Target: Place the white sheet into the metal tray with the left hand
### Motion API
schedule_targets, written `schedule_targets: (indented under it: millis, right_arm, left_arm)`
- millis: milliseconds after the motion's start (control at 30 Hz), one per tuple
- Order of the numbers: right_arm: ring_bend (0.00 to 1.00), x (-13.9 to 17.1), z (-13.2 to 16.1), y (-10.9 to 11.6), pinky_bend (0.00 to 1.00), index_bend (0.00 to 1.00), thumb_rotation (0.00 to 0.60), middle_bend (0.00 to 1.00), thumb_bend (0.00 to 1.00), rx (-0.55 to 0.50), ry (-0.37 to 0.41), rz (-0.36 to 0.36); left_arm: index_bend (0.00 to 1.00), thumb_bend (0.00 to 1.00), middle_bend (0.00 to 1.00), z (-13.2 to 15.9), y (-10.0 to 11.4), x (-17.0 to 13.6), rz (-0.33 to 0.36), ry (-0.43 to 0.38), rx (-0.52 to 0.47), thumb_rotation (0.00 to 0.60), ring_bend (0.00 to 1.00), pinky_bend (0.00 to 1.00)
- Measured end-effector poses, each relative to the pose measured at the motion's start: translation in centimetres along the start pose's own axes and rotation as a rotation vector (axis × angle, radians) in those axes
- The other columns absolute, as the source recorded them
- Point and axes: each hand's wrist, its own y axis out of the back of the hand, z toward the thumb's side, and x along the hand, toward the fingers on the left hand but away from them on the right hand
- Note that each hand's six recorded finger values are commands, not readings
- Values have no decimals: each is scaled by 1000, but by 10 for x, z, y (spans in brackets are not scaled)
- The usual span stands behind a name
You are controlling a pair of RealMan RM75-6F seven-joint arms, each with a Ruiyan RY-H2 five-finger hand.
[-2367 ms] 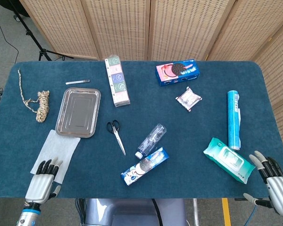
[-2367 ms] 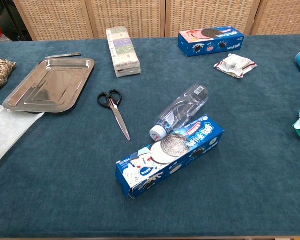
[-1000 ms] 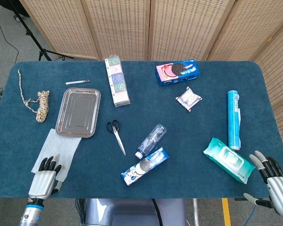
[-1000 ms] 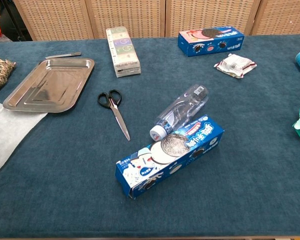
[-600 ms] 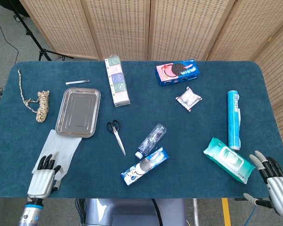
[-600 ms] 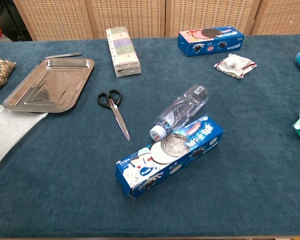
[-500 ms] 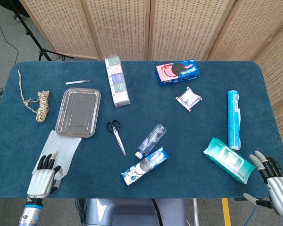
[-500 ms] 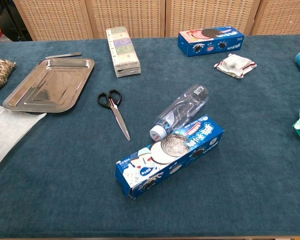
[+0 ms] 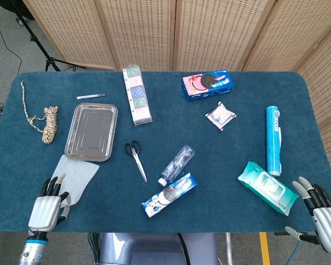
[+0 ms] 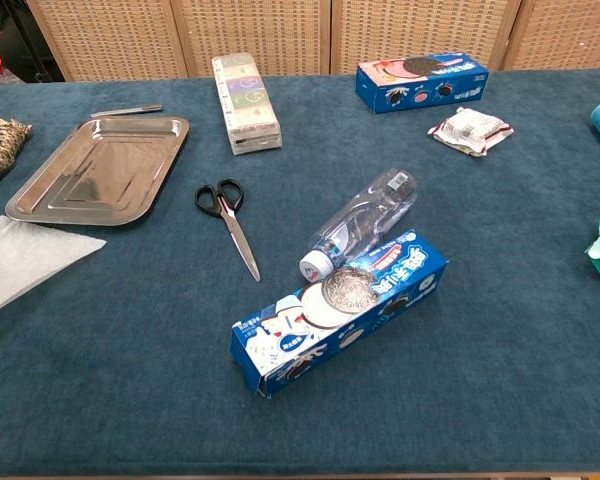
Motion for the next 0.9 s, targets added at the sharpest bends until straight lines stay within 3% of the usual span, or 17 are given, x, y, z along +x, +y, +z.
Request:
schedule_targets:
  millis: [367, 700, 900]
  right_arm:
    - [0, 0, -1, 0, 0, 0, 600, 0, 0, -2, -2, 1]
    - [0, -1, 0, -1, 0, 0, 600, 0, 0, -2, 0, 7]
    - [0, -1, -2, 1, 0, 0, 600, 0, 0, -9, -4, 2]
  left_arm:
    - [635, 439, 0, -10, 43, 15, 125, 20, 24, 600, 0, 1]
    - [644, 440, 0, -8, 114, 38, 290, 15, 53, 600, 0, 0]
    - [649, 446, 0, 1, 145, 59, 356, 4, 94, 600, 0, 0]
